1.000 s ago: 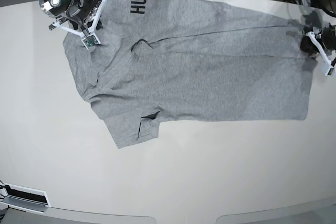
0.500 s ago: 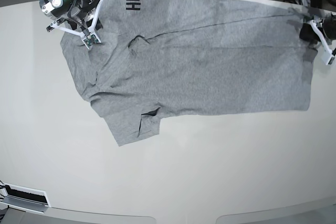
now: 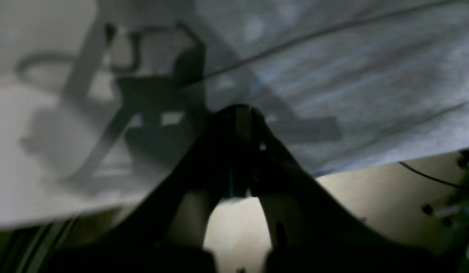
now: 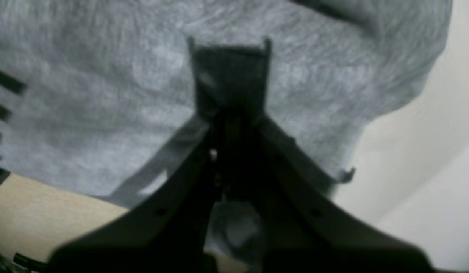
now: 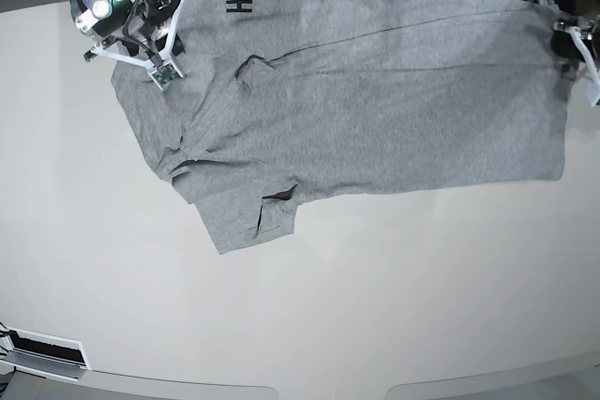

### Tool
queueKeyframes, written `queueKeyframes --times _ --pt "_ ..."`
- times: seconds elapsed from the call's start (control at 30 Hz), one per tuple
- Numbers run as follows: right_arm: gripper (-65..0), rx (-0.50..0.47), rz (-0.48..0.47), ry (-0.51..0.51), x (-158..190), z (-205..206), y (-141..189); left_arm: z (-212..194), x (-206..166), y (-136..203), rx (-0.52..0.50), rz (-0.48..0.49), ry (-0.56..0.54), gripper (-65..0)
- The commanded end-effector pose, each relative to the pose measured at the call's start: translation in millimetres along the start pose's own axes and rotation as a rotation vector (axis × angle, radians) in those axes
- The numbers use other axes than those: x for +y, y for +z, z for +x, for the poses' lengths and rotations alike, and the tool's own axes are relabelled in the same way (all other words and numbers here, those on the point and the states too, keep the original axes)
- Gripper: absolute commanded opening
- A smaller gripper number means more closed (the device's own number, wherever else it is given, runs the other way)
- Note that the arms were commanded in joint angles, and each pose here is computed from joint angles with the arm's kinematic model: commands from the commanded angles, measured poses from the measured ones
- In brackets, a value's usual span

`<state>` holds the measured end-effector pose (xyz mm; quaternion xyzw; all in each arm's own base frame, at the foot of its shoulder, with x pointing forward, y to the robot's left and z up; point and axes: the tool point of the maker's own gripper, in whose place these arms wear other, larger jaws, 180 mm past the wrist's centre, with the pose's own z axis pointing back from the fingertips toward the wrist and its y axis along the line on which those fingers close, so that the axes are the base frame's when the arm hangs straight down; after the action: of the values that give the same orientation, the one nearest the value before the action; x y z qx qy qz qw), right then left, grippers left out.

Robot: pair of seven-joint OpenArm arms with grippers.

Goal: Layout the t-shirt on the table in an organized manner, then fold the t-shirt properly

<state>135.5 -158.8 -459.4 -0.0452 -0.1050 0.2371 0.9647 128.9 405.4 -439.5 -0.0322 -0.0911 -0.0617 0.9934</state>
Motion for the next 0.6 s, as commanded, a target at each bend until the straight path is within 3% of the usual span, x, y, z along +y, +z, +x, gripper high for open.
queueKeyframes --times 0.0,0.23,0.3,0.43,0.5,0.57 --pt "-65.0 -0.042 -0.027 0.004 -7.6 11.4 8.2 22.6 18.7 18.4 -0.06 0.039 0.008 -65.0" --pt "-65.0 -0.213 -0.076 0.012 -18.3 57.0 46.1 94.0 30.7 75.8 -0.401 -0.073 0.17 -65.0" --pt "-65.0 -0.24 -0.082 0.014 -18.8 63.0 53.2 109.1 40.6 93.0 -0.482 -0.064 0.2 -57.6" --pt "-65.0 -0.255 -0.08 0.014 -18.4 65.8 54.7 129.6 55.0 109.6 -0.588 -0.02 0.227 -36.1" --pt "-63.9 -0.268 -0.079 0.015 -18.3 68.1 55.3 137.5 61.8 110.6 -0.621 0.003 0.253 -33.3" --pt "-52.2 -0.272 -0.079 0.015 -18.4 68.9 55.5 142.4 67.3 108.3 -0.631 0.015 0.274 -33.4"
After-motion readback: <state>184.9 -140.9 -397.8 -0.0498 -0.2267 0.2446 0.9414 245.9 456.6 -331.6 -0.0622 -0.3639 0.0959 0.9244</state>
